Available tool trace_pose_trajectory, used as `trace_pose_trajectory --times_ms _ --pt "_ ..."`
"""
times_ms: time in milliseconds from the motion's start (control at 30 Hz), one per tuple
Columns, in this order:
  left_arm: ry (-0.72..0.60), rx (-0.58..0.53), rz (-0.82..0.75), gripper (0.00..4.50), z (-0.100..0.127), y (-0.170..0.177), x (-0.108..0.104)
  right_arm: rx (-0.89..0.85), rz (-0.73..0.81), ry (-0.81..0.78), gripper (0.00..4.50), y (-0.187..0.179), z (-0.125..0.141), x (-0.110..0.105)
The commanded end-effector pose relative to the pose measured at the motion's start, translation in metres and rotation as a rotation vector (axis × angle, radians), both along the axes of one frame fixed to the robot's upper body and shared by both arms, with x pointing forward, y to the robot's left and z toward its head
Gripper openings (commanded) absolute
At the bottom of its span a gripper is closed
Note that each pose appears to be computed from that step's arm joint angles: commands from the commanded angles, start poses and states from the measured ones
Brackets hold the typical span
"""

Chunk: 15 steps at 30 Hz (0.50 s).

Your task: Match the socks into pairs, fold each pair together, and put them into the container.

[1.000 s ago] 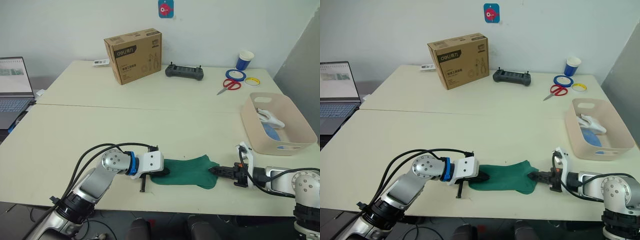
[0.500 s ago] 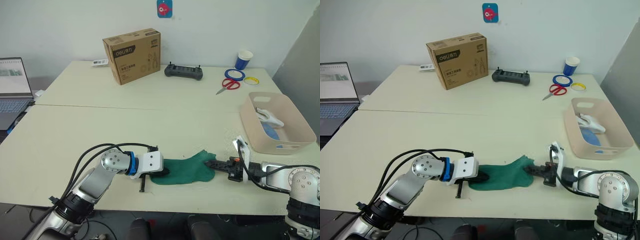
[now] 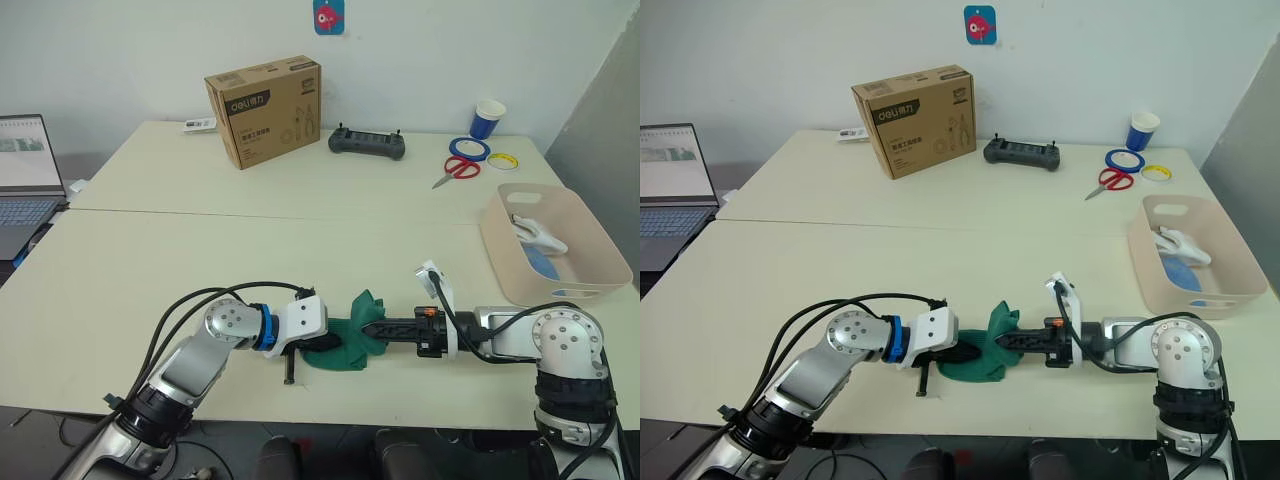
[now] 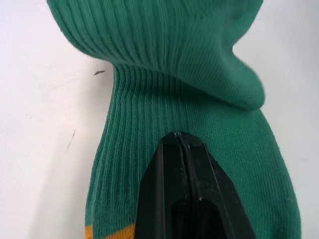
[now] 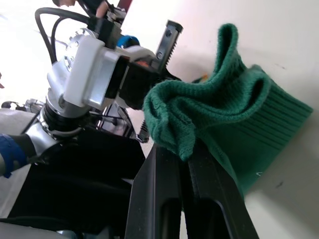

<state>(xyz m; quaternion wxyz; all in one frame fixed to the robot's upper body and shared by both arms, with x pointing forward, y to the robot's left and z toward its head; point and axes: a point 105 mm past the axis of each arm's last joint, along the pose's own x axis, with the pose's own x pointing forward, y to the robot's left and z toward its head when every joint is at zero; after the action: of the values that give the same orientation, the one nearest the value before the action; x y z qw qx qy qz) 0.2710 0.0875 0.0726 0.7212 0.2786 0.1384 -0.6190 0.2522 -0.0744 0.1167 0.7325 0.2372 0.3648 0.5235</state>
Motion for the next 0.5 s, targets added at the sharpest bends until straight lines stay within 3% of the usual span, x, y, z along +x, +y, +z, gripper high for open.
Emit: trace_pose_trajectory --times_ms 33,233,500 --pt "-0.019 0.005 0.013 0.0 0.004 0.004 0.0 0.002 -0.002 -0.034 0.03 -0.004 0.006 0.006" --pt "-0.016 0.008 0.019 0.0 0.003 0.005 -0.004 -0.004 -0.043 -0.051 0.03 -0.025 0.012 0.013" --pt "-0.02 0.011 0.022 0.0 0.003 0.004 -0.002 -0.092 -0.162 0.005 0.03 -0.065 -0.003 0.014"
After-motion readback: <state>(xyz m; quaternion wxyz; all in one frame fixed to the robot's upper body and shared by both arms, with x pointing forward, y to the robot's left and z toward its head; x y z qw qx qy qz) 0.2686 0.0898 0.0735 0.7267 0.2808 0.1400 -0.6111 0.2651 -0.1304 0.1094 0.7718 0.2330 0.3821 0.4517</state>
